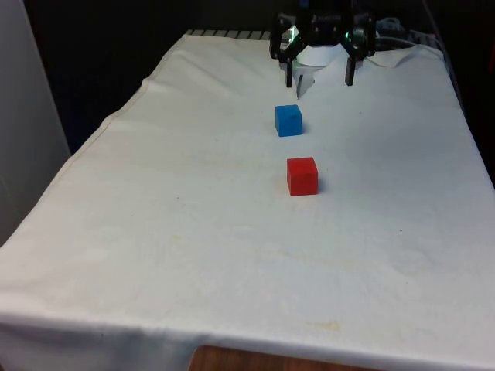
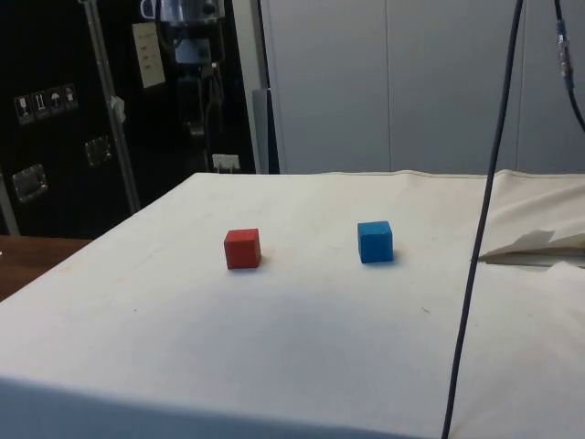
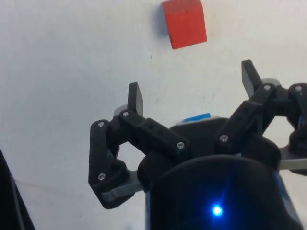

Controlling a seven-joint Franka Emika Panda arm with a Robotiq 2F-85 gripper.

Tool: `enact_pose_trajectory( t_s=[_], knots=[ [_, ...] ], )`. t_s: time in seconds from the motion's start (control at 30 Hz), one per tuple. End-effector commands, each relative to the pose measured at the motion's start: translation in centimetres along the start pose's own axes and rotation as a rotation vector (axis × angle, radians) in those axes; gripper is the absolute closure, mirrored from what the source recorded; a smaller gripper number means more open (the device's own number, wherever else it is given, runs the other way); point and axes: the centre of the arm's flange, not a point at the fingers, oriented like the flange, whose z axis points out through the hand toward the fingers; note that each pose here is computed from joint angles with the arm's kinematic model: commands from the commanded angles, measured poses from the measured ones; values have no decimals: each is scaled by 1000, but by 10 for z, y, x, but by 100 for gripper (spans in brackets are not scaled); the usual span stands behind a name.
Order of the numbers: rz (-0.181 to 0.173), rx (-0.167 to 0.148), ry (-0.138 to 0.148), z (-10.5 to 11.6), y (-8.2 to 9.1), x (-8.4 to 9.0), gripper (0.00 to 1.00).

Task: Stack the two cubes.

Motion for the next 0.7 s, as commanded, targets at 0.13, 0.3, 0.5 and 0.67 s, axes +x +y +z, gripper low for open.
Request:
enact_pose_trajectory(
  t_s=[0.13, 0.3, 0.5, 0.67],
  knots=[
    [-1, 1, -1, 7, 0, 1, 0],
    [0, 7, -10, 19, 2, 3, 0],
    [3, 6, -11, 42, 4, 5, 0],
    [0, 12, 3, 58, 3, 7, 0]
  ],
)
